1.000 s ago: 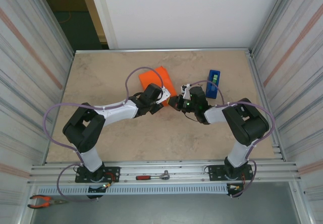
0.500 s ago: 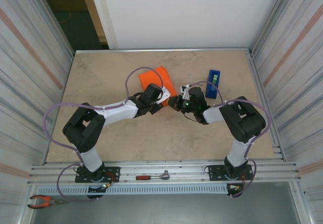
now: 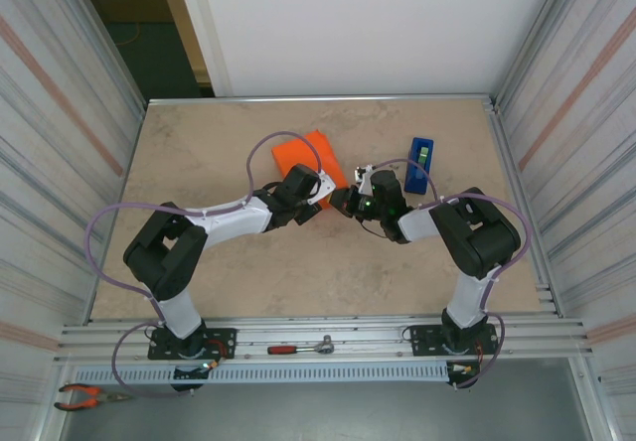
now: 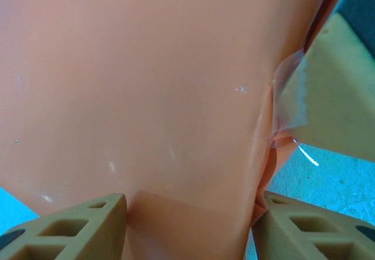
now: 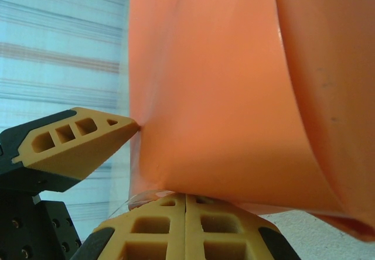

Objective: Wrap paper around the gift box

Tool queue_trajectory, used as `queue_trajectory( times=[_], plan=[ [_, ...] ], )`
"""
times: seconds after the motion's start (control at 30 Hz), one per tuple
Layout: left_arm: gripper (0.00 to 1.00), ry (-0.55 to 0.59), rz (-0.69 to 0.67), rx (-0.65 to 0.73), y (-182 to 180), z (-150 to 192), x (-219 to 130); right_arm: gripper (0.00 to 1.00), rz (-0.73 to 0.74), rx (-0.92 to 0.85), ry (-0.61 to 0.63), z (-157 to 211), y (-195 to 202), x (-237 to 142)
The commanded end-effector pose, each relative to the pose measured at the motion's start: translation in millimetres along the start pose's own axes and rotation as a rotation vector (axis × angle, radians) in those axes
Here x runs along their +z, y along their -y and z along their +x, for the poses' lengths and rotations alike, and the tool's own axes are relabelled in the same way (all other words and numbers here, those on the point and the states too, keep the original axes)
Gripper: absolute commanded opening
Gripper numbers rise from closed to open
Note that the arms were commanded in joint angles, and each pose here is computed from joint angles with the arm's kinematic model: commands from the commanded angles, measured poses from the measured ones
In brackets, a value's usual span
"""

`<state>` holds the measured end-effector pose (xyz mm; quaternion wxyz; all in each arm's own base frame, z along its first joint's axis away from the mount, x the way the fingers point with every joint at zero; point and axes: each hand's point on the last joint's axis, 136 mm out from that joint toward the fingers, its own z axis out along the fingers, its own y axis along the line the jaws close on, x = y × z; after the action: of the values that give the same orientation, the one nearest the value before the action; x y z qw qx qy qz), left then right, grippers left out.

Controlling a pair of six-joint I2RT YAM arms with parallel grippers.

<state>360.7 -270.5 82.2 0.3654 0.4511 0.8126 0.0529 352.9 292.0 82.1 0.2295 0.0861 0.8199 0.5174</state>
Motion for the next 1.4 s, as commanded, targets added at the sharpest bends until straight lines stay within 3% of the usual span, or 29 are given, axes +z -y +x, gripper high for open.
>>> queue_trajectory(
  times=[0.0, 1.37],
  plan=[
    [0.56, -0.077, 0.082, 0.029, 22.4, 23.1, 4.4, 0.07, -0.011, 0.007, 0.013, -5.5, -4.4, 2.7],
    [0.52, -0.084, 0.088, 0.032, 23.7, 24.4, 5.5, 0.29, 0.022, 0.019, 0.017, -5.1, 2.7, -9.0]
  ],
)
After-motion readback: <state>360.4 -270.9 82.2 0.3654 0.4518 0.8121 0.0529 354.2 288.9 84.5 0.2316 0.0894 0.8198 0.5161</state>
